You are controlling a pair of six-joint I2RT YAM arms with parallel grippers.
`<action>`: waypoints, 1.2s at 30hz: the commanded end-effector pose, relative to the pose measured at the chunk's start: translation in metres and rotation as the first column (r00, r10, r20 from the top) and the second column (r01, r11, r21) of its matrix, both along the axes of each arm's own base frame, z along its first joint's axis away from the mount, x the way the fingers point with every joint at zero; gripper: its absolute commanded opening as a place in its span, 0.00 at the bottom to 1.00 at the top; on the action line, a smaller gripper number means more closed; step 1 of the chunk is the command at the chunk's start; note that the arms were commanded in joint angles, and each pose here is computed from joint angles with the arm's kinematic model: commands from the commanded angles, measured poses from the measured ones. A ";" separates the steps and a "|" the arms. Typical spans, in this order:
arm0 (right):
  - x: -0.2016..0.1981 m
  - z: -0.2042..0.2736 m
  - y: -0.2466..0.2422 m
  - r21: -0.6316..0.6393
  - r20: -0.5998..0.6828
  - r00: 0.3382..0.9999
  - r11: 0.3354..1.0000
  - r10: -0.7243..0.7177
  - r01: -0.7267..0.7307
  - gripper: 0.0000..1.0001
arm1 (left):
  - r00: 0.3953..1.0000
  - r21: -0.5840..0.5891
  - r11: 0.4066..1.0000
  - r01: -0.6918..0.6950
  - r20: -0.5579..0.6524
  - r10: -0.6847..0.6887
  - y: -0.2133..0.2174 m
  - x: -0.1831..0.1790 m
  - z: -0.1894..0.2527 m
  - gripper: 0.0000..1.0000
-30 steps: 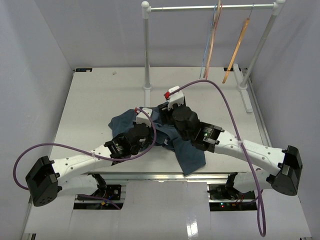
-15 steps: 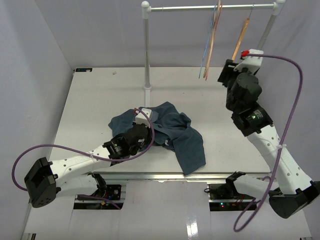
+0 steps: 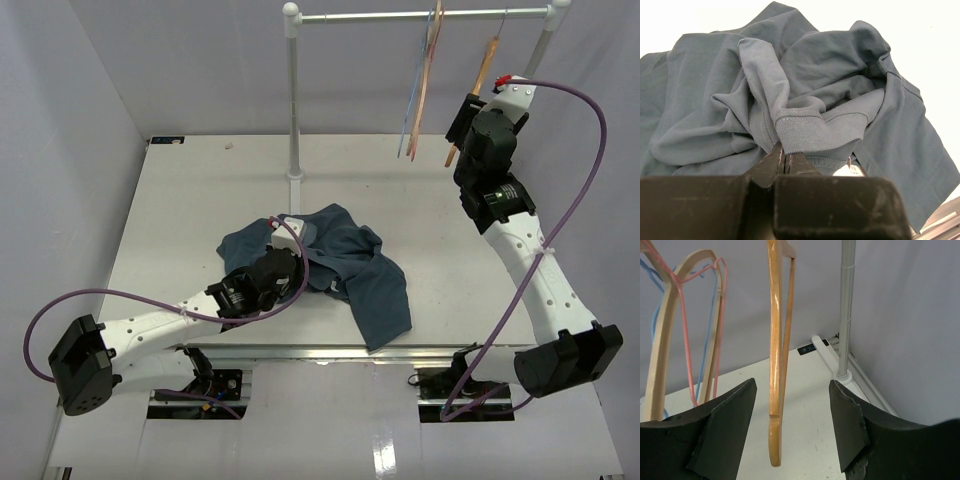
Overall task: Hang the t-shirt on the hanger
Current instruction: Pick up the hanger from the clothesline.
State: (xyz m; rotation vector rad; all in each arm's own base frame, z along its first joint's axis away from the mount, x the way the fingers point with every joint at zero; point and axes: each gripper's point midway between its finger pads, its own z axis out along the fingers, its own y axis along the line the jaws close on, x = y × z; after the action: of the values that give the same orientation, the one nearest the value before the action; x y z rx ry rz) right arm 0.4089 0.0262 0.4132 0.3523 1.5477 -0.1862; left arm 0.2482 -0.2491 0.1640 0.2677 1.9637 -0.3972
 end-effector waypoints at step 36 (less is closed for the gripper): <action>0.101 0.004 -0.021 -0.091 0.052 0.998 0.995 -0.042 0.046 0.67 | 0.998 0.020 0.999 0.043 -0.053 -0.041 -0.015 -0.001 -0.016 0.00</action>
State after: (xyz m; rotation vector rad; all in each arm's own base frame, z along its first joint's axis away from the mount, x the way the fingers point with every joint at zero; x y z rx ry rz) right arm 0.5006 0.0038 0.4019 0.2860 1.5289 -0.3074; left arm 0.2449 -0.2582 0.1382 0.3250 2.0322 -0.3905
